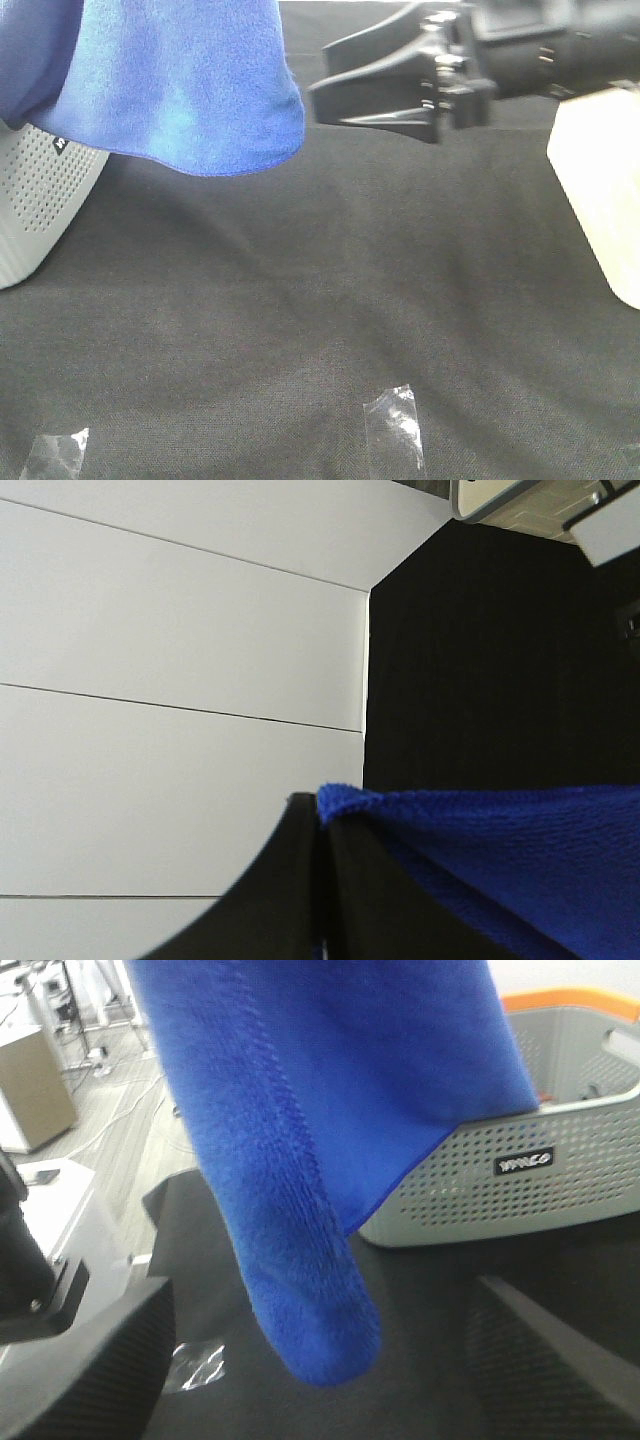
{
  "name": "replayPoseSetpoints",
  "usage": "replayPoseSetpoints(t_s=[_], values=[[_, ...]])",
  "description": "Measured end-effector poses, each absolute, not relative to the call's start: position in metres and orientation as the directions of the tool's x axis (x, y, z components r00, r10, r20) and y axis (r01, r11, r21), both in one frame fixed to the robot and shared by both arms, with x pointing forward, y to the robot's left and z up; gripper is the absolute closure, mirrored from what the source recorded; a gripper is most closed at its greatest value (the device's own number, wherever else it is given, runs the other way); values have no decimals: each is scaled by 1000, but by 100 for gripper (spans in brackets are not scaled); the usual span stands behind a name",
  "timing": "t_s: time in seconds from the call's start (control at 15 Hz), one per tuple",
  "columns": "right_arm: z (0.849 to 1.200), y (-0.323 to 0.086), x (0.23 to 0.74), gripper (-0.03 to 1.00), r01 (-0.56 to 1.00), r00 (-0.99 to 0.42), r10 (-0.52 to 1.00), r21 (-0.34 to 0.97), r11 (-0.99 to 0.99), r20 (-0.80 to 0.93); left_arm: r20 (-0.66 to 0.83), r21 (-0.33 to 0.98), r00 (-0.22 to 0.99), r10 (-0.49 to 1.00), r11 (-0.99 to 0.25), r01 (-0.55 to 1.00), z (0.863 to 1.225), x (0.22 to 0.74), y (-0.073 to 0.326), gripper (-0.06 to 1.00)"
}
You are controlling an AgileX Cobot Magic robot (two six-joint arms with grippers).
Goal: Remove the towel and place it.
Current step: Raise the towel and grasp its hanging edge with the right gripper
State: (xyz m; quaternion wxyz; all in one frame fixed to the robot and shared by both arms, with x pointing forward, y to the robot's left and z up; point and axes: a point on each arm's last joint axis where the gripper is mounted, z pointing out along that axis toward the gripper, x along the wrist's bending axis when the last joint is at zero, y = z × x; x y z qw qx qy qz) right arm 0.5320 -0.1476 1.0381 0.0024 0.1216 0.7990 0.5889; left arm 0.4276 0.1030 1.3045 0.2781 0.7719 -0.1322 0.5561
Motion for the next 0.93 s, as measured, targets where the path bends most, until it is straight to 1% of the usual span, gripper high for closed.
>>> replayPoseSetpoints(t_s=[0.2, 0.33, 0.53, 0.73, 0.8, 0.93], values=[[1037, -113, 531, 21, 129, -991, 66, 923, 362, 113, 932, 282, 346, 105, -810, -513, 1305, 428, 103, 94], [1034, -95, 532, 21, 117, -993, 43, 918, 378, 109, 932, 282, 346, 105, -810, -513, 1305, 428, 103, 94], [1029, -94, 531, 21, 137, -990, 37, 892, 431, 134, 950, 223, 302, 76, -841, -492, 1305, 430, 107, 94], [1035, -98, 525, 22, 123, -992, 30, 872, 474, 123, 959, 157, 284, 27, -882, -445, 1303, 434, 111, 94], [1036, -98, 525, 25, 124, -992, 31, 871, 475, 124, 958, 145, 286, 16, -889, -435, 1301, 437, 110, 94], [1035, -98, 525, 38, 157, -987, 53, 864, 477, 151, 955, 135, 296, 2, -893, -429, 1296, 441, 106, 94]])
